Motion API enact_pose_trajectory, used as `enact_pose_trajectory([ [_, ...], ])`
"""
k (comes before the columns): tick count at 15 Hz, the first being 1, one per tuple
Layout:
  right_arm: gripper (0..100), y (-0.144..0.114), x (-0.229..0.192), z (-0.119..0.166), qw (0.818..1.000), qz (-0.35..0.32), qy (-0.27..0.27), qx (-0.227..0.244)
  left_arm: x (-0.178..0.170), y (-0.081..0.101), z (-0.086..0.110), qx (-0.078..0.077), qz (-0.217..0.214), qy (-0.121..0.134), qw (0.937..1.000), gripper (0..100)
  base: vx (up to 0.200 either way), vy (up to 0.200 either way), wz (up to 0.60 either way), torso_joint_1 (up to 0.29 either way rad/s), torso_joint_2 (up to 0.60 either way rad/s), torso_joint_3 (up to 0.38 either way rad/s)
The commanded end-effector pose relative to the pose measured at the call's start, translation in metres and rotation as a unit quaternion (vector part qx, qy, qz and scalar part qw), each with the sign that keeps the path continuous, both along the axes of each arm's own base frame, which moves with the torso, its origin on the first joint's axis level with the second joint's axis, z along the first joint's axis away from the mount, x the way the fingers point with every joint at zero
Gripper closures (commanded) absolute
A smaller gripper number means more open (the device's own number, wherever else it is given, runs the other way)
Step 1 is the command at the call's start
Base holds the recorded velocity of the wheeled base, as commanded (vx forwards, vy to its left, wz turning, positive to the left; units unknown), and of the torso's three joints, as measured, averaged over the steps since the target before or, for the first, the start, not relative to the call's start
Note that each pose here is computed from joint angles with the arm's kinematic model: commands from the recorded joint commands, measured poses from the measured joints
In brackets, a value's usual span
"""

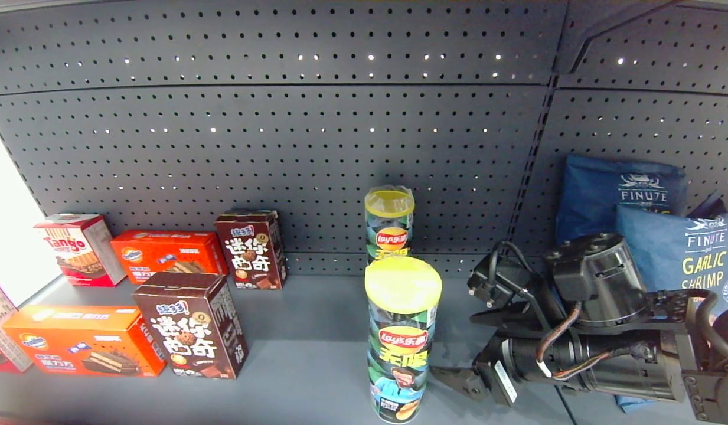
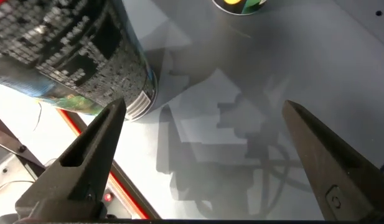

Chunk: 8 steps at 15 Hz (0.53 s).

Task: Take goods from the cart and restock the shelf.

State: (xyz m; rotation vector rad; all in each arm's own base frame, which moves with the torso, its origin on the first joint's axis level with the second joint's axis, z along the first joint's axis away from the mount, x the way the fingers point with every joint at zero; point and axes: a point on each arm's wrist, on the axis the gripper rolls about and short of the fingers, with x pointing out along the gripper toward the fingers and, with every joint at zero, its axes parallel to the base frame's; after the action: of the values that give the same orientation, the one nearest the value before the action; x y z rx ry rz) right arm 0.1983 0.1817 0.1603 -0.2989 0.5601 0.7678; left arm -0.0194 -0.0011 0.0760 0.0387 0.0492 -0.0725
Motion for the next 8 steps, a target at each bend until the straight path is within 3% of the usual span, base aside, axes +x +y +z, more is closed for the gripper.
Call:
enact_pose_trajectory([
  [1,0,-0.0027,-0.0024,0.0036,1.000,0.000,-0.005,0.004,0.0001,0.0000,0.0000,0.000,0.000,0.001,1.0000,0,0.000,0.000,0.00,0.000,0.00,0.000],
  [8,0,0.0032,0.0022,-0.0020,1.000,0.002,0.002,-0.002,0.0001,0.0000,0.0000,0.000,0.000,0.001,1.0000,0,0.000,0.000,0.00,0.000,0.00,0.000],
])
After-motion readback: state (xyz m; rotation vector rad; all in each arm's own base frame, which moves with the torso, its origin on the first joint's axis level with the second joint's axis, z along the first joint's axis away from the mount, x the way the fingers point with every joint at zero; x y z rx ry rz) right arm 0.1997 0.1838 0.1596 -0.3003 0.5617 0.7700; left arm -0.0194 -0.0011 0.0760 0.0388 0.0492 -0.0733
